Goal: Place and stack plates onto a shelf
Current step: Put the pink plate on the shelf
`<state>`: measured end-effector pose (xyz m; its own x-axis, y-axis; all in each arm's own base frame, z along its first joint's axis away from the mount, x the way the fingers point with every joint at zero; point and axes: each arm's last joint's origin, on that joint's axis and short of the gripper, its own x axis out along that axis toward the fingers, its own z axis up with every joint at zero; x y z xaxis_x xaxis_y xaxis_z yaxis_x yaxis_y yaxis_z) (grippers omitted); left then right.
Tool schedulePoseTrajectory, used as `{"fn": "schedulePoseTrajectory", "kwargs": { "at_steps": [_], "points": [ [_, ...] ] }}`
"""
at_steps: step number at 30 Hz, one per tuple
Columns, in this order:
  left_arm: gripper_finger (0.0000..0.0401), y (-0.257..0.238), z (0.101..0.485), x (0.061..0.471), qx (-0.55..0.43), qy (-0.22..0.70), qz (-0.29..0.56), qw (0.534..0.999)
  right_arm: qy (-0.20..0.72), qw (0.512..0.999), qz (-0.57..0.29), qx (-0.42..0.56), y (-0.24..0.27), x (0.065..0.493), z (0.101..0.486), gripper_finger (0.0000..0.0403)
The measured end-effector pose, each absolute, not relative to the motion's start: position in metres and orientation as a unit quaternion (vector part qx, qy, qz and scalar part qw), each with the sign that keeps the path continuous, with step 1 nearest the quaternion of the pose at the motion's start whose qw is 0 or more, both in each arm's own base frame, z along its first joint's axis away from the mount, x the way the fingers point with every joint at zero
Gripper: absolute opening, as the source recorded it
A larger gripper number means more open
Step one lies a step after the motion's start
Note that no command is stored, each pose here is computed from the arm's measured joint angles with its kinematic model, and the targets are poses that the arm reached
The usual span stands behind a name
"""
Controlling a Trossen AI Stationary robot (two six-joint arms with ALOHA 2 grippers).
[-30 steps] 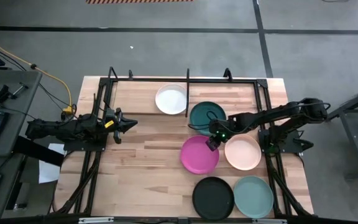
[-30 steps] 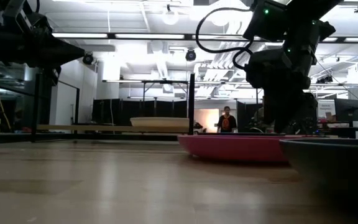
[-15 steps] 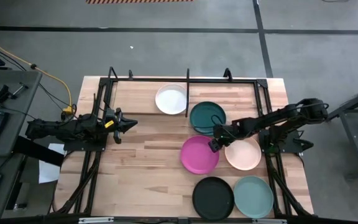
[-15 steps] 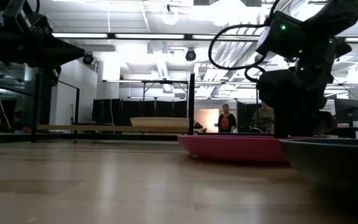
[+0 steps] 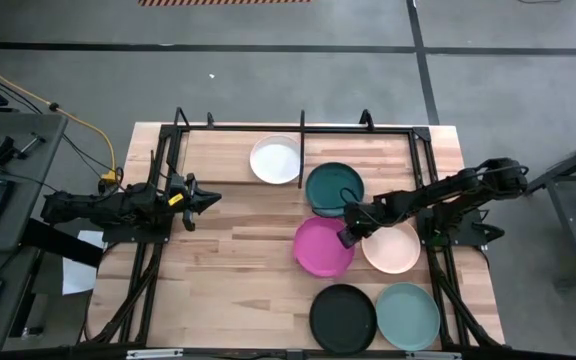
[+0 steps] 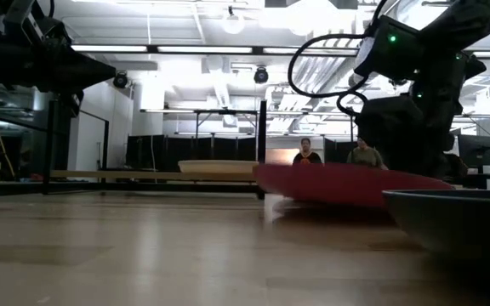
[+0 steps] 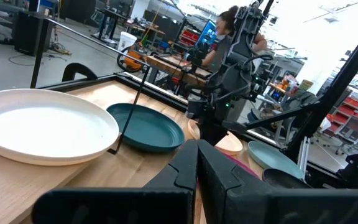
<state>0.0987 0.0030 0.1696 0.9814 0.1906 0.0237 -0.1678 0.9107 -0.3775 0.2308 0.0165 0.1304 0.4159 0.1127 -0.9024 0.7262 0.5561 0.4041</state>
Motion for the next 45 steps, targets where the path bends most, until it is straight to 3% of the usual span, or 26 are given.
{"fn": "schedulePoseTrajectory", "kwargs": {
  "at_steps": [11,21,26,31,37,41,45],
  "points": [
    [0.0001,0.003,0.170,0.099,-0.190,-0.030,0.092,0.977,0.487,0.758,-0.155,0.405,0.019,0.249,0.152,0.0001],
    [0.0001,0.003,0.170,0.099,-0.191,-0.030,0.092,0.977,0.381,0.843,-0.108,0.363,0.009,0.290,0.213,0.0000],
    [0.0001,0.003,0.170,0.099,-0.190,-0.030,0.092,0.977,0.288,0.876,-0.081,0.379,0.002,0.316,0.225,0.0000],
    [0.0001,0.003,0.170,0.099,-0.190,-0.030,0.092,0.977,0.258,0.864,-0.126,0.413,0.010,0.336,0.202,0.0000],
    [0.0001,0.003,0.170,0.099,-0.190,-0.030,0.092,0.977,0.249,0.802,-0.210,0.501,0.027,0.352,0.161,0.0000],
    [0.0001,0.003,0.170,0.099,-0.190,-0.030,0.092,0.977,0.201,0.776,-0.266,0.535,0.031,0.380,0.156,0.0000],
    [0.0001,0.003,0.170,0.099,-0.190,-0.030,0.092,0.977,0.218,0.762,-0.318,0.520,0.031,0.418,0.154,0.0000]
  ]
}}
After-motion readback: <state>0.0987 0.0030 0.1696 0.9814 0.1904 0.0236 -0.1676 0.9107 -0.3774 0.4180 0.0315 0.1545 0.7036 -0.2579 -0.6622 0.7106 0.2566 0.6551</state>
